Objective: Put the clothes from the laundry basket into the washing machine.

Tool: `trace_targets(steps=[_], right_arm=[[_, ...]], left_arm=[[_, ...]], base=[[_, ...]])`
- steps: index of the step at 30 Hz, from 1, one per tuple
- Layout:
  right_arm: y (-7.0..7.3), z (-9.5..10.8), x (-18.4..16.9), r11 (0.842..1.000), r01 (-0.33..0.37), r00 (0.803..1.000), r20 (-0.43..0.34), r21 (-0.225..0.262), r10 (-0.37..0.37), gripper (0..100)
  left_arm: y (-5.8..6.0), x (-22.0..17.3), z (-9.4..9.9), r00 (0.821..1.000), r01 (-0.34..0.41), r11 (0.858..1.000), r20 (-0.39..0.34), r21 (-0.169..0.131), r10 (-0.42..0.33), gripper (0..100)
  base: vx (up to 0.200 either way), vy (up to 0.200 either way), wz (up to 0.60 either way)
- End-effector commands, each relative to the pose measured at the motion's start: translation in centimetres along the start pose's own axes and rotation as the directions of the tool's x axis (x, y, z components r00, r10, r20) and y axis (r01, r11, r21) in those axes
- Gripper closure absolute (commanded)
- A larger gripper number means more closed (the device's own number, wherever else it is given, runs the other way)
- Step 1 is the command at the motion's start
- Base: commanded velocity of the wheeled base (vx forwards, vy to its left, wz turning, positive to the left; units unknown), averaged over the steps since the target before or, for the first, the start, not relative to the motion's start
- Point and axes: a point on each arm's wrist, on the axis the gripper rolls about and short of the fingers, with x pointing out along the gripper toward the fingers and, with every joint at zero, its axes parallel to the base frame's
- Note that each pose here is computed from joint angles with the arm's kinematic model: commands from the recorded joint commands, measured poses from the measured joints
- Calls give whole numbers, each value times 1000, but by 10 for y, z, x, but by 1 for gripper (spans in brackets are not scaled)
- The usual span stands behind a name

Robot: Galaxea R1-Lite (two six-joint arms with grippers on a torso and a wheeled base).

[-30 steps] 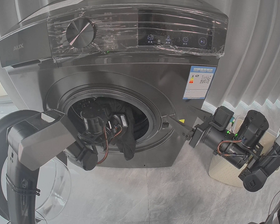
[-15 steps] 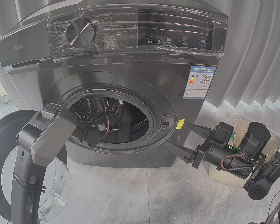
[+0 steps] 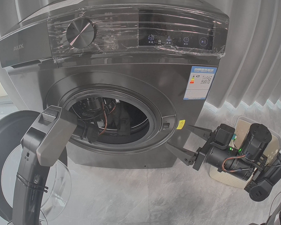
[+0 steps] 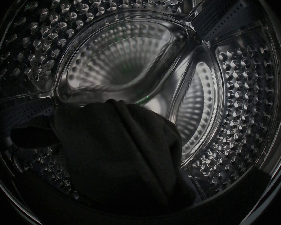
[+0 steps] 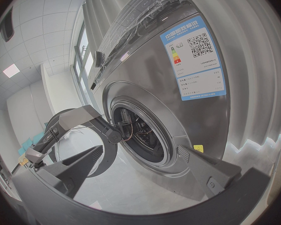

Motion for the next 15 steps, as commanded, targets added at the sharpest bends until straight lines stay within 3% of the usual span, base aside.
trace_targets(steps=[1, 8, 10, 13, 15], right_arm=[[0, -1, 0, 1000, -1, 1000, -2, 1, 1, 0], [0, 0, 0, 1000, -1, 1000, -2, 1, 1, 0], [0, 0, 0, 1000, -1, 1000, -2, 1, 1, 0], [1, 0, 0, 1000, -3, 1000, -2, 1, 3, 0], [1, 0, 0, 1000, -3, 1000, -2, 1, 3, 0]], left_arm=[[0, 0, -4, 1000, -1, 1000, -8, 1, 1, 0], [2, -4, -10, 999, -8, 1000, -33, 6, 8, 0], [2, -11, -19, 997, -12, 1000, -81, 16, 13, 0], [3, -33, -25, 976, -19, 998, -216, 56, 31, 0], [2, -45, -28, 962, -9, 998, -271, 66, 26, 0]], base=[[0, 0, 0], [0, 0, 0], [0, 0, 0], [0, 0, 0], [0, 0, 0]])
